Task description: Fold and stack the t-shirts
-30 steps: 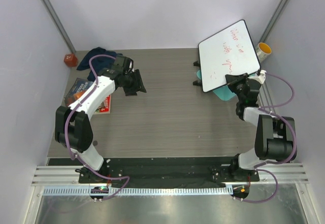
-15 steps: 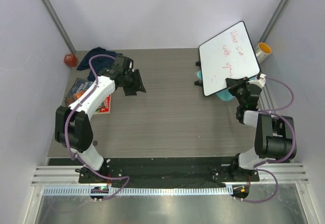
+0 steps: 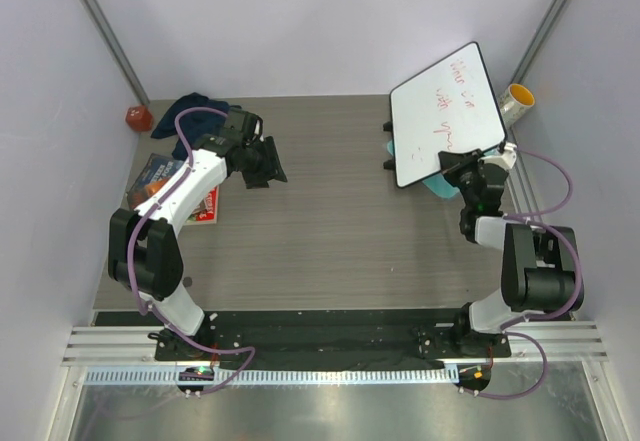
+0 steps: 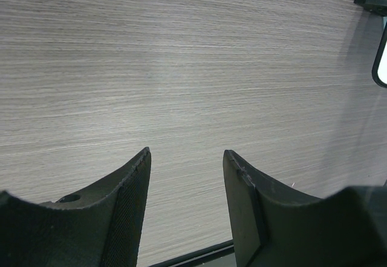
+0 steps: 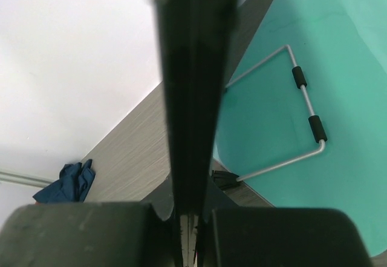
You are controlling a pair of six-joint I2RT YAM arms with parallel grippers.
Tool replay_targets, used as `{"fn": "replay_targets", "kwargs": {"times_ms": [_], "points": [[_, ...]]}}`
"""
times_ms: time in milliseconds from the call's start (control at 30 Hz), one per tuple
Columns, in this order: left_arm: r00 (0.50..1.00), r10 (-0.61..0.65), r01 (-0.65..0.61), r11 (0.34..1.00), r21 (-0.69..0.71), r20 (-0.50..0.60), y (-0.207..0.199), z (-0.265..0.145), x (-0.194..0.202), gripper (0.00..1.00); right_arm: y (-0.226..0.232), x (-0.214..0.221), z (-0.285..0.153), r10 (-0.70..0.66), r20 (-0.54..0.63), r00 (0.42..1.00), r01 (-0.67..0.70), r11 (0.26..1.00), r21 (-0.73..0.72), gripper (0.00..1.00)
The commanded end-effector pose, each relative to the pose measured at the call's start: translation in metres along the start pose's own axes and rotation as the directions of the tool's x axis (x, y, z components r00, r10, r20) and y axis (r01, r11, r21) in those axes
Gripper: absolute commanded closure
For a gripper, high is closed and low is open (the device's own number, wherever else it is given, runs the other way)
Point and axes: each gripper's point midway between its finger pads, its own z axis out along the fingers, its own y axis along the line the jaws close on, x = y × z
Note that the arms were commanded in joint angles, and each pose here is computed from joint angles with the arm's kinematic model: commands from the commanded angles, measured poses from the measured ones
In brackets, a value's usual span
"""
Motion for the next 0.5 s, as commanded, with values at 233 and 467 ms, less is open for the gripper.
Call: {"fn": "replay_targets", "kwargs": {"times_ms": [233,467], "points": [[0.999,0.023,-0.023,1.0,0.002,0.039,-0.002,-0.009,-0.011,0.48,0.085,0.159,-0.035,-0.209,-0.522,0.827,-0.006,0.925,-0.38,0.99],[0.999,0.024,-0.024,1.0,0.004,0.042,-0.002,-0.011,-0.011,0.48,0.096,0.177,-0.052,-0.234,-0.556,0.797,-0.019,0.912,-0.41,0.99]]}}
